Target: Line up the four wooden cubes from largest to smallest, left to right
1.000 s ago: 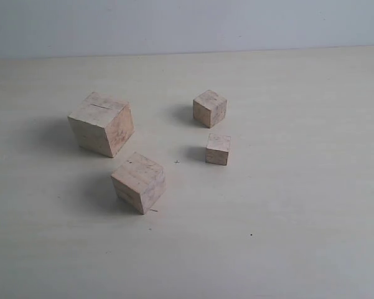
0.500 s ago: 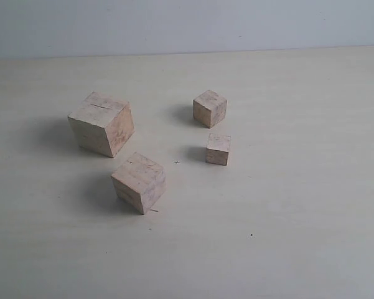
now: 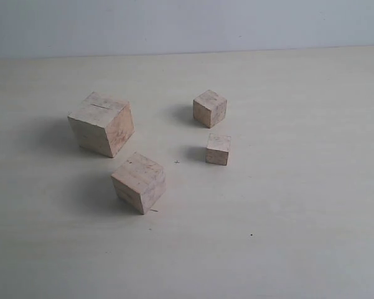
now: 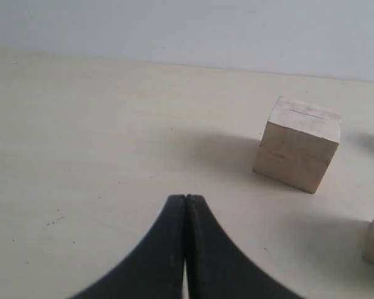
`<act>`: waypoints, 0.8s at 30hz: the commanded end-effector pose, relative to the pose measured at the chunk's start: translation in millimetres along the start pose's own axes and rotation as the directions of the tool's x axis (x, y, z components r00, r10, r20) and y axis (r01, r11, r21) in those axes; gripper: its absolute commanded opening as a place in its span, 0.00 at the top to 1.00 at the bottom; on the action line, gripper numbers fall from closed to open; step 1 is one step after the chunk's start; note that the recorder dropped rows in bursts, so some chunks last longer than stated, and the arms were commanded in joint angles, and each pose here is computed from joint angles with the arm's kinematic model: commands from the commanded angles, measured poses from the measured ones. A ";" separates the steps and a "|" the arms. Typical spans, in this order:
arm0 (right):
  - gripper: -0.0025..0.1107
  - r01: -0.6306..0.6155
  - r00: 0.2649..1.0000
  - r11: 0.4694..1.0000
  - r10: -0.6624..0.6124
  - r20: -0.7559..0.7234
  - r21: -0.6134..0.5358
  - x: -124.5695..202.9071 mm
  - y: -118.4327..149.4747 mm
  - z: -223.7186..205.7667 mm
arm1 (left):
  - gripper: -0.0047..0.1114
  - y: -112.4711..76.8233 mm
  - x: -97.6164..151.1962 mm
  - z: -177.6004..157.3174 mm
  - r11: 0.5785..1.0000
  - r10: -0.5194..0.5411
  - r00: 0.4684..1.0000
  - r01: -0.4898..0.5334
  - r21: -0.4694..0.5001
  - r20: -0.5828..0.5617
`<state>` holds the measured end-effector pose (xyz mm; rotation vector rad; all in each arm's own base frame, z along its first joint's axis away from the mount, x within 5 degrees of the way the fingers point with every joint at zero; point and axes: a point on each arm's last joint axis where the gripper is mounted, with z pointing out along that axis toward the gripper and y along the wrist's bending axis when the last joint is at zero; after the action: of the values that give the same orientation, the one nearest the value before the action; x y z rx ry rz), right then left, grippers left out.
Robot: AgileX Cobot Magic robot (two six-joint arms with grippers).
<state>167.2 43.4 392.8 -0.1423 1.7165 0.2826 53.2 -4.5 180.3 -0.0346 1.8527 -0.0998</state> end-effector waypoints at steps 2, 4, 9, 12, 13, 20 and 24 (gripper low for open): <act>0.98 0.101 0.978 0.979 -0.130 -0.166 -0.175 8.6 38.8 62.4 | 0.96 -0.4 -0.7 -0.3 1.000 0.002 1.000 -0.002 0.007 0.012; 0.98 0.107 0.958 0.965 -0.165 -0.235 -0.240 19.9 58.0 84.5 | 0.96 -0.4 -0.7 -0.3 1.000 0.002 1.000 -0.002 0.007 0.012; 0.98 0.111 0.843 0.919 -0.289 -0.454 -0.379 66.3 101.4 119.0 | 0.96 -0.4 -0.7 -0.3 1.000 0.002 1.000 -0.002 0.007 0.012; 0.98 0.161 0.752 0.869 -0.415 -0.512 -0.469 94.7 118.8 127.0 | 0.96 -0.4 -0.7 -0.3 1.000 0.002 1.000 -0.002 0.007 0.012; 0.98 0.179 0.721 0.847 -0.459 -0.519 -0.501 103.3 124.1 128.6 | 0.96 -0.4 -0.7 -0.3 1.000 0.002 1.000 -0.002 0.007 0.012; 0.98 0.245 0.665 0.757 -0.586 -0.463 -0.606 125.6 146.8 132.5 | 0.96 -0.4 -0.7 -0.3 1.000 0.002 1.000 -0.002 0.007 0.012; 0.98 0.193 0.778 0.803 -0.476 -0.411 -0.564 116.2 154.8 138.0 | 0.96 -0.4 -0.7 -0.3 1.000 0.002 1.000 -0.002 0.007 0.012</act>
<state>236.1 230.1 265.7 -1.1042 2.1621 0.3627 53.2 -4.5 180.3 -0.0346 1.8527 -0.0998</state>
